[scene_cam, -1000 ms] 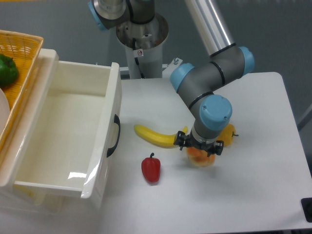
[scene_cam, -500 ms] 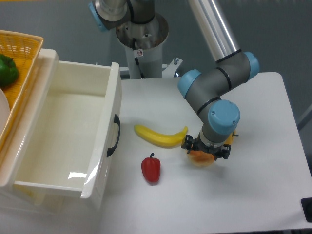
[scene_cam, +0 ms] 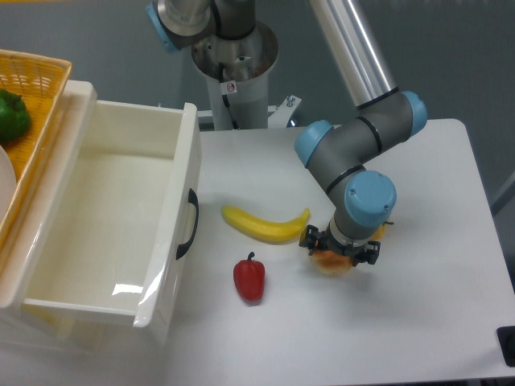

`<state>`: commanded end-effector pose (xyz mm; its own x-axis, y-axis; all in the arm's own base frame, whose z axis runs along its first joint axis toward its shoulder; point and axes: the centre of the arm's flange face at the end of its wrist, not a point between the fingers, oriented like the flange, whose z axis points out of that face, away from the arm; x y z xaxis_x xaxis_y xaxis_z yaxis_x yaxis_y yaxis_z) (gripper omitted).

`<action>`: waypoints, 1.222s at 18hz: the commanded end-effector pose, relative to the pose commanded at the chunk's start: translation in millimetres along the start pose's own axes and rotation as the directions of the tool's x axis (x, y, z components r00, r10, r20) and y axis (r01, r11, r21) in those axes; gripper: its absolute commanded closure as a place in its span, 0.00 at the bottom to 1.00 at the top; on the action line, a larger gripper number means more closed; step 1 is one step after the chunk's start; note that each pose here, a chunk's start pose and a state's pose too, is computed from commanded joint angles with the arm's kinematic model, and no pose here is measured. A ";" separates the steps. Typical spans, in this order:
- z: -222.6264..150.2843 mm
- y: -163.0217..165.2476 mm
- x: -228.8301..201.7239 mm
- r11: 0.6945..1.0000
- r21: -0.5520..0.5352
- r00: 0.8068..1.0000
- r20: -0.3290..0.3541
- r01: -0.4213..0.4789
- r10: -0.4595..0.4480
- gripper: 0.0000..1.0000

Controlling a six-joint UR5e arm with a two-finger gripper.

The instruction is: Pick up the round bread

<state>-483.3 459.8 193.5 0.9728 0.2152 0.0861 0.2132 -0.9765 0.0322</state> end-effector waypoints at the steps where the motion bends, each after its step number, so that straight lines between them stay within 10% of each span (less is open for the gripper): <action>1: 0.0 0.0 0.0 1.000 0.000 1.000 0.000 0.000 0.000 0.00; 6: 2.0 -1.2 -1.4 1.000 -0.001 1.000 -0.001 0.000 0.000 0.10; 13: -1.0 -2.5 -2.5 1.000 0.001 1.000 0.001 0.000 0.000 0.80; 22: -29.5 -5.9 -5.4 0.999 0.038 0.999 0.033 -0.004 0.003 0.97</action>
<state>-492.5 464.9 222.2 0.9759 0.2118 0.0531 0.2124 -0.9772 -0.0064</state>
